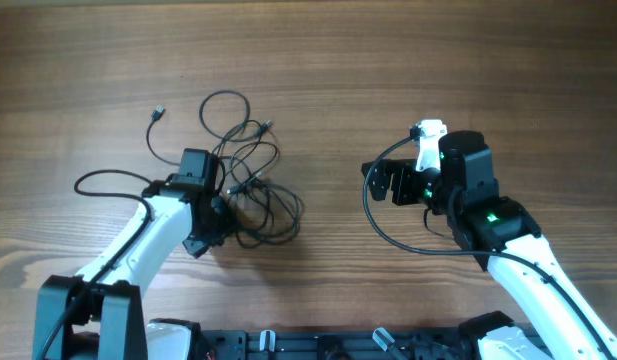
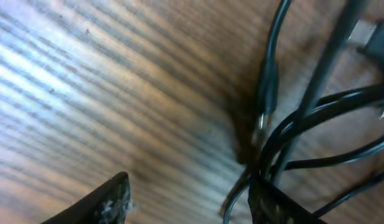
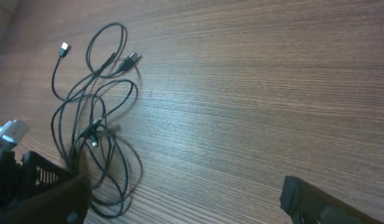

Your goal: Untangle cables

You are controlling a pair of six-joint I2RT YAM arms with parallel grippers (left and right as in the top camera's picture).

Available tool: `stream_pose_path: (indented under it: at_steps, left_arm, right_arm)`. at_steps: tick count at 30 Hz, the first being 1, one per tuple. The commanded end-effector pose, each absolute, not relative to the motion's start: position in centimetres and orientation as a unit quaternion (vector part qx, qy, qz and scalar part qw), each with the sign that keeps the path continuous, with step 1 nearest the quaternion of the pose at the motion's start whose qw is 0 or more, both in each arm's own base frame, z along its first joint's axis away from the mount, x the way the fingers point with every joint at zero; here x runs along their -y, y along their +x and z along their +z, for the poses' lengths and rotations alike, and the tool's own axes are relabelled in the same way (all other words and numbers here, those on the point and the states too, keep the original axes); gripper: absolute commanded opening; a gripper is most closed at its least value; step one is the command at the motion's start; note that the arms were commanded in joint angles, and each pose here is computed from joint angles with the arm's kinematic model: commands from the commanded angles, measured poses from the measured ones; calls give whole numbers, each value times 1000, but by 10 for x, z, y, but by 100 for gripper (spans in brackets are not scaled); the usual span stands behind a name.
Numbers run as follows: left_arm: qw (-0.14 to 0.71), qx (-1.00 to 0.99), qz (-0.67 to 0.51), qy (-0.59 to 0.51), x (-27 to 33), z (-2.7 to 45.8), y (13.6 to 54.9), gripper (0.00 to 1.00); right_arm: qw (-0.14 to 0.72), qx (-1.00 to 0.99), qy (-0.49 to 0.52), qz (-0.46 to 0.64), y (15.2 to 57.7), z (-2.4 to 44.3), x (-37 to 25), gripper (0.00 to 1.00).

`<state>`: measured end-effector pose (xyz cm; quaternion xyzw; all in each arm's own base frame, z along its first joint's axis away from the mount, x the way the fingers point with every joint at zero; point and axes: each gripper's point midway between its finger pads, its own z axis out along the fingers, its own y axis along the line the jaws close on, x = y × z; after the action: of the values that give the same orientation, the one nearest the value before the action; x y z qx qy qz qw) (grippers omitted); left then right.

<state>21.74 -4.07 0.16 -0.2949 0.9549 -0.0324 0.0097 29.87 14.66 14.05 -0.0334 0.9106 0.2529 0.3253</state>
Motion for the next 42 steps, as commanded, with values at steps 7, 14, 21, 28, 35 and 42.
stream_pose_path:
  at_steps: [7,14,21,28,35,42]
  left_arm:
    - [87,-943,-62,-315,44,3,257,56]
    - [112,-943,-69,-306,45,5,269,55]
    - [135,-939,-83,-304,48,-1,287,55]
    - [84,-947,-80,-301,55,-28,274,55]
    - [48,-957,-106,-266,84,-35,262,51]
    - [13,-967,-141,-213,109,-34,246,59]
  right_arm:
    - [321,-911,-45,256,297,137,-149,100]
    - [321,-911,-44,256,297,137,-149,100]
    - [321,-911,-44,256,297,137,-149,100]
    - [321,-911,-44,256,297,137,-149,100]
    - [321,-911,-44,256,297,137,-149,100]
    - [320,-911,-44,256,297,137,-149,100]
